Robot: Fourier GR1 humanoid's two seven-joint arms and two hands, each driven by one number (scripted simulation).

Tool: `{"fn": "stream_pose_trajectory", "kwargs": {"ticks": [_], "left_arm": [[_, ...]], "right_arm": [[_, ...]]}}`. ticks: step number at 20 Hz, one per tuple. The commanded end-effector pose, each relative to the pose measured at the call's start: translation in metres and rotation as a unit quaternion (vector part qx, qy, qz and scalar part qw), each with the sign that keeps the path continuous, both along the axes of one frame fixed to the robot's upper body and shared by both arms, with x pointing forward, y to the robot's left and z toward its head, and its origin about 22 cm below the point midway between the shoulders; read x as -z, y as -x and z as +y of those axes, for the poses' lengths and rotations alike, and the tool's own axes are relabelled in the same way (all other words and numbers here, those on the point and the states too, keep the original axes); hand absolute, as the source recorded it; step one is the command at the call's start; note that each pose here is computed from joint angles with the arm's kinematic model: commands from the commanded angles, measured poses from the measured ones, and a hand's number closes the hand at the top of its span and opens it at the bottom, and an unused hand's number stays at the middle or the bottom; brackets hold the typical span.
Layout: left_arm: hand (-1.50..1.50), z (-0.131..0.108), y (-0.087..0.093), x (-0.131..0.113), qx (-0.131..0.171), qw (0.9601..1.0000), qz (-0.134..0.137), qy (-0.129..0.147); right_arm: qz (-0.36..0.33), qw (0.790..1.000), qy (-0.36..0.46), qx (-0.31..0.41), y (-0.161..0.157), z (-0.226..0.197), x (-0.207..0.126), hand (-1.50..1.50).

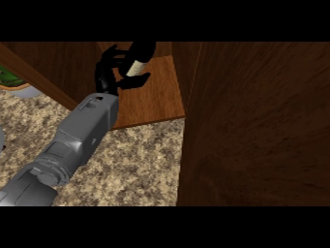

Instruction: Pick up the wine, place it into the cabinet and close the cabinet

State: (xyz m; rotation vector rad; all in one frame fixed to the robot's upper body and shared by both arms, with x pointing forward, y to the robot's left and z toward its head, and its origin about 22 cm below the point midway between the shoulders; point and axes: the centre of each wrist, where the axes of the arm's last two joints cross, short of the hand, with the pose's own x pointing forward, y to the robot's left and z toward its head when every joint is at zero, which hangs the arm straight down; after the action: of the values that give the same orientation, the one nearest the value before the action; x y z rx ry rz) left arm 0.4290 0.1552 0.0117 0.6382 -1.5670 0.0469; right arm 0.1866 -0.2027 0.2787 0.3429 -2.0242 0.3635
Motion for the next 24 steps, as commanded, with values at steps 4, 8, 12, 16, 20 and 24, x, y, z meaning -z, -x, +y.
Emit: {"fn": "stream_pose_trajectory", "kwargs": {"ticks": [4,8,12,16,20,24], "left_arm": [[-1.50,0.037,0.006,0.013,-0.016,0.9997,0.015,-0.013],[-1.50,0.049,0.000,0.002,-0.004,0.9998,0.006,-0.017],[-1.50,0.046,0.000,0.002,0.032,0.9990,-0.007,-0.031],[-1.50,0.031,-0.007,-0.012,0.107,0.9940,-0.014,-0.015],[-1.50,0.024,-0.009,-0.019,0.199,0.9753,-0.069,0.066],[-1.50,0.004,-0.008,-0.022,0.258,0.9455,-0.123,0.157]], "right_arm": [[-0.006,1.000,-0.004,-0.012,0.009,0.001,-0.001,-1.50],[0.000,1.000,0.002,0.001,0.005,-0.002,-0.001,-1.50],[-0.009,1.000,-0.008,-0.005,0.008,0.003,-0.002,-1.50],[0.002,1.000,-0.009,-0.012,0.004,0.006,-0.002,-1.50],[0.008,1.000,-0.007,0.017,0.005,-0.005,-0.001,-1.50],[0.008,1.000,-0.018,0.021,0.010,-0.001,-0.008,-1.50]]}}
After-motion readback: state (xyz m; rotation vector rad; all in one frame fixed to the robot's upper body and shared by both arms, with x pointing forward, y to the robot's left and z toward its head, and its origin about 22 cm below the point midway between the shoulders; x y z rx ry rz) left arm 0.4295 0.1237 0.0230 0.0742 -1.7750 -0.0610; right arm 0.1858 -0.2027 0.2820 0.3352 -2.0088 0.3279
